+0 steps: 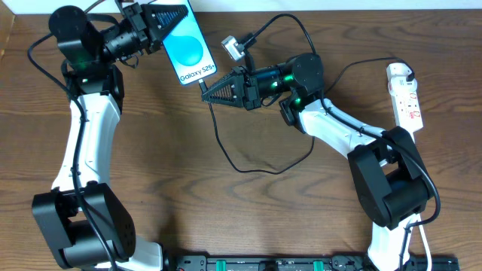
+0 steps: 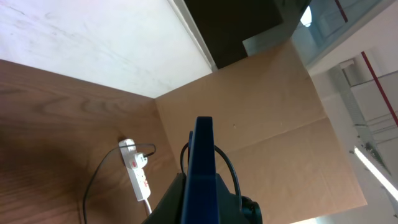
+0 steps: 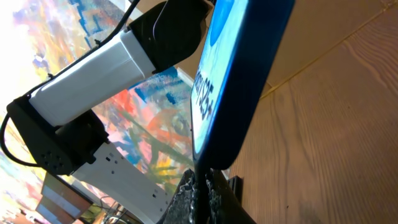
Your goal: Plug charger to phone and switch on socket
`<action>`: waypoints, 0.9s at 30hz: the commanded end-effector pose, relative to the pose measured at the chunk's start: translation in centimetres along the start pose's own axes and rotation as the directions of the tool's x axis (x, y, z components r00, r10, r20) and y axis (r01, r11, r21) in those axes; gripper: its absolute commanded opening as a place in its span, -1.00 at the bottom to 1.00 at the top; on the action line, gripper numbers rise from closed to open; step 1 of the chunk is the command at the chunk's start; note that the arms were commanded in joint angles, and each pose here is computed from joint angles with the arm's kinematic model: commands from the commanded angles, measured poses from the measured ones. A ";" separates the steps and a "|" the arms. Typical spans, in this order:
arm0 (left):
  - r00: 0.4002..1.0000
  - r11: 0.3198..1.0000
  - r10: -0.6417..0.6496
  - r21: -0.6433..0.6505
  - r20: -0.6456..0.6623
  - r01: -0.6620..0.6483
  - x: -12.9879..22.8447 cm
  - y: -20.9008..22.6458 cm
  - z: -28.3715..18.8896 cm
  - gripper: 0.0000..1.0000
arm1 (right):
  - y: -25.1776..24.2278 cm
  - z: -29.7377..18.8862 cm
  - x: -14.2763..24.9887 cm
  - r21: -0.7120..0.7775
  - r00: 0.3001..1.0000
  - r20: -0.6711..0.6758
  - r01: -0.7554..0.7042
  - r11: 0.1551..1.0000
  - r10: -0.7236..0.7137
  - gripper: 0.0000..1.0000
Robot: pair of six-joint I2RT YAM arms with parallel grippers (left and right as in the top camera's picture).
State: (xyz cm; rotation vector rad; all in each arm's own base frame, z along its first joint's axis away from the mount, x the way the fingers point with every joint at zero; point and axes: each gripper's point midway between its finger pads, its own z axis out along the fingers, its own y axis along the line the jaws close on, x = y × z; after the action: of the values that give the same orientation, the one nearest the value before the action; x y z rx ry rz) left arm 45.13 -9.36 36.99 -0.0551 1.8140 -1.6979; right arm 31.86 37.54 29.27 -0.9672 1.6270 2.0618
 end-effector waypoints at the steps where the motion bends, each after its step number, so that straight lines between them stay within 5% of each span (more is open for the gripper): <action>1: 0.998 0.999 0.042 0.027 -0.035 -0.041 0.7 -1.6 0.1 -0.85 | -0.4 0.2 -0.4 0.007 1.000 0.029 -0.013 1.000 0.013 -0.98; 27: 0.979 0.987 0.147 0.081 -0.138 -0.136 2.9 -2.3 0.7 -0.84 | -0.8 0.0 -2.0 0.030 0.992 0.117 -0.041 0.999 0.037 -0.98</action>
State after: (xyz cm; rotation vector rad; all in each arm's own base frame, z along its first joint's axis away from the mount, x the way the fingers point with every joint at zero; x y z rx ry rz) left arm 44.34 -9.99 36.97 0.0708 1.8086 -1.6728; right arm 31.44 37.67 29.04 -0.9712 1.6582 2.0872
